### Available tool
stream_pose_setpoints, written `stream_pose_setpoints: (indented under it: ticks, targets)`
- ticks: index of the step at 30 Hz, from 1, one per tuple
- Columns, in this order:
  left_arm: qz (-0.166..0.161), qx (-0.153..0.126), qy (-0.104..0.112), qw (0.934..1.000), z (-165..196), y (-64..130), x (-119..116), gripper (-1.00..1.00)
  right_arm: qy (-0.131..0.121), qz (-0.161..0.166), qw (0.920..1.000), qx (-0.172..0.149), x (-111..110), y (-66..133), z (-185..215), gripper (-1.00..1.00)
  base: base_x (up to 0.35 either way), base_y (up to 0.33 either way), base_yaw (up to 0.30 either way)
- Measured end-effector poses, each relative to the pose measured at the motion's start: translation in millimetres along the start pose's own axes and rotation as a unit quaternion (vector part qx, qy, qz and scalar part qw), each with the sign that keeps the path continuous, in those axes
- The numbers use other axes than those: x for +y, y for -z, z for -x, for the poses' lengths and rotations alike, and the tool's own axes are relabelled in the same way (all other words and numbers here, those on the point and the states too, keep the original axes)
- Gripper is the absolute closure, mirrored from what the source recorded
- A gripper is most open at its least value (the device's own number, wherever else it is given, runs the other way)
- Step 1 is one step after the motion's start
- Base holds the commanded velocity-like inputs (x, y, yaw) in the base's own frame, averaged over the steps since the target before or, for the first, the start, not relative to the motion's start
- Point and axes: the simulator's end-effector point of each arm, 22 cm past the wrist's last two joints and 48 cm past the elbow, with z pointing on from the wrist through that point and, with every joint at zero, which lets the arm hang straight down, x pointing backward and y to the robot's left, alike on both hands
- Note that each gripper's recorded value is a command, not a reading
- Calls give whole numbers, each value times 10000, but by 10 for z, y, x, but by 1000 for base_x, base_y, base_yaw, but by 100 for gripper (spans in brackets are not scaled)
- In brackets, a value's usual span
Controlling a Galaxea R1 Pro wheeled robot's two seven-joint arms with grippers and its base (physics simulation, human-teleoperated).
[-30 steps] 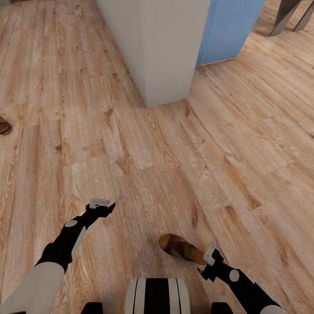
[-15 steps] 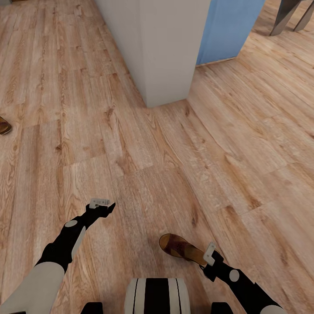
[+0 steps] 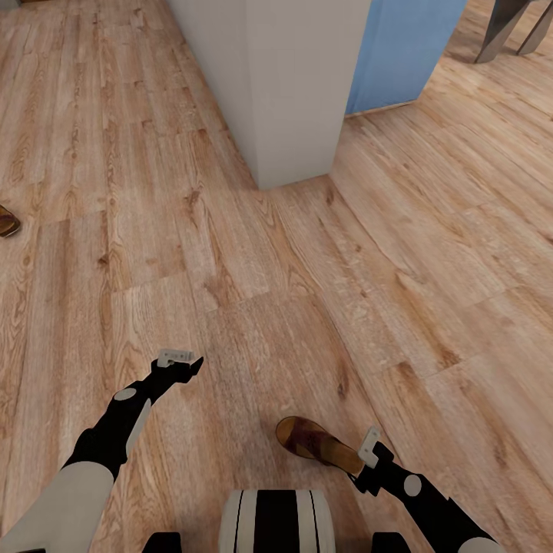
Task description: Pick up the two gym shoes and the two sandals from the corridor floor and place them onto the hallstand (shoe rack) in the corridor, making sure they are on the rack and not on the floor. Arrange them so the two gym shoes are next to each other and the two sandals are next to each other.
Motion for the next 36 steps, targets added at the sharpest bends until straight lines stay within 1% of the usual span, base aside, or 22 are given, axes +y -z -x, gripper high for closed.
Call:
stream_pose_setpoints:
  ticks: [14, 26, 30, 33, 34, 35, 36]
  targets:
    - [7, 0, -2, 10000, -4, 5, 13, -100, -14, 14, 10000, -4, 10, -2, 6, 100, 0, 0, 0]
    - [48, -206, -69, 9998, 270, 145, 47, -100, 35, -144, 9997, -198, -115, 113, 232, 100, 0, 0, 0]
    - [46, -160, -67, 9998, 184, 231, 31, -100, 50, -194, 9995, -264, -152, 153, 308, 100, 0, 0, 0]
    - [59, -182, -75, 9998, 207, 275, 36, -100, 63, -237, 9992, -310, -187, 187, 361, 100, 0, 0, 0]
    - [78, -152, -74, 9998, 168, 301, 53, -100, 59, -248, 9991, -324, -194, 197, 377, 100, 0, 0, 0]
    - [99, -30, -61, 9999, 7, 354, 61, -100, 19, -264, 9990, -362, -203, 206, 412, 100, 0, 0, 0]
    - [102, -29, -61, 9999, -1, 373, 60, -100, 19, -284, 9988, -387, -219, 219, 438, 100, 0, 0, 0]
